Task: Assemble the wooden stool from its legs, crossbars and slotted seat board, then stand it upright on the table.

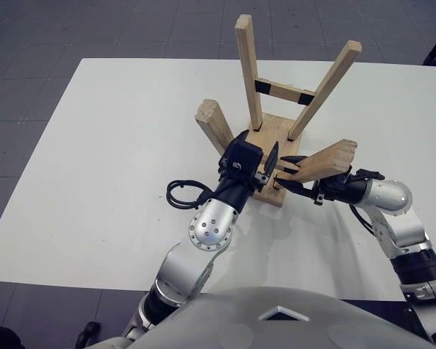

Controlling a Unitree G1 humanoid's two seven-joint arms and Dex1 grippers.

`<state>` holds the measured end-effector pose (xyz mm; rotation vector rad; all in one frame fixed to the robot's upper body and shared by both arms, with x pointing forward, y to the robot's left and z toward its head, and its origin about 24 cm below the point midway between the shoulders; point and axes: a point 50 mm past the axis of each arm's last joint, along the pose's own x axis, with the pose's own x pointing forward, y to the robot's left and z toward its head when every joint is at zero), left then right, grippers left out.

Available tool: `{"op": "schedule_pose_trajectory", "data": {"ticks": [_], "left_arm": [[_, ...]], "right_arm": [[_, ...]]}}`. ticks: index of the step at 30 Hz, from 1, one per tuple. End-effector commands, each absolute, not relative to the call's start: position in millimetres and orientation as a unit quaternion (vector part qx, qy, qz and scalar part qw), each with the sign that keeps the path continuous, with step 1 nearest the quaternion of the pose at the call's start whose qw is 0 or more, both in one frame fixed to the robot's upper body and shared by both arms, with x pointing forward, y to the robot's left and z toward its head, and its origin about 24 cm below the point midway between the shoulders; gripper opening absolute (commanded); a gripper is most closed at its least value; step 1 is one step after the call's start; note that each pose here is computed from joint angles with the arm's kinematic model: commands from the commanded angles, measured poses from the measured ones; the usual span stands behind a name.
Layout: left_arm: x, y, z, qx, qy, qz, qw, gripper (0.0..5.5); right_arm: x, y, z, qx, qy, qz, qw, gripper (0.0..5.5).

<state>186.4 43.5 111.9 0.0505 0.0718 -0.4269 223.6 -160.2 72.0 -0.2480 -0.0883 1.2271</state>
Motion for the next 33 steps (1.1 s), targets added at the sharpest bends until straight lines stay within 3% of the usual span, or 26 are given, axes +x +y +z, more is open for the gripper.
{"op": "schedule_pose_trajectory", "data": {"ticks": [1, 4, 7, 13, 18, 22, 26, 31, 33], "left_arm": [[165, 42, 58, 0.042, 0.210, -0.222, 0.951, 3.12], [170, 33, 107, -0.036, 0.094, -0.272, 0.957, 3.12], [184, 44, 151, -0.089, 0.005, -0.270, 0.959, 3.12], [208, 80, 199, -0.146, -0.069, -0.235, 0.958, 3.12], [209, 100, 220, -0.176, -0.111, -0.229, 0.951, 3.12], [213, 136, 240, -0.172, -0.165, -0.170, 0.956, 3.12], [225, 180, 245, -0.155, -0.160, -0.089, 0.971, 3.12], [245, 241, 214, -0.131, -0.061, 0.072, 0.987, 3.12], [250, 251, 195, -0.117, -0.014, 0.118, 0.986, 3.12]], "right_arm": [[208, -169, 38, -0.134, 0.069, 0.587, 0.796, 2.02], [207, -170, 34, -0.137, 0.086, 0.590, 0.791, 2.02], [205, -171, 29, -0.137, 0.115, 0.599, 0.780, 2.02], [202, -182, 21, -0.139, 0.192, 0.619, 0.749, 2.02], [203, -194, 22, -0.146, 0.251, 0.632, 0.718, 2.02], [207, -203, 24, -0.154, 0.269, 0.631, 0.712, 2.02], [207, -203, 22, -0.151, 0.266, 0.627, 0.716, 2.02], [206, -199, 19, -0.151, 0.260, 0.629, 0.717, 2.02], [204, -196, 17, -0.150, 0.256, 0.630, 0.718, 2.02]]}}
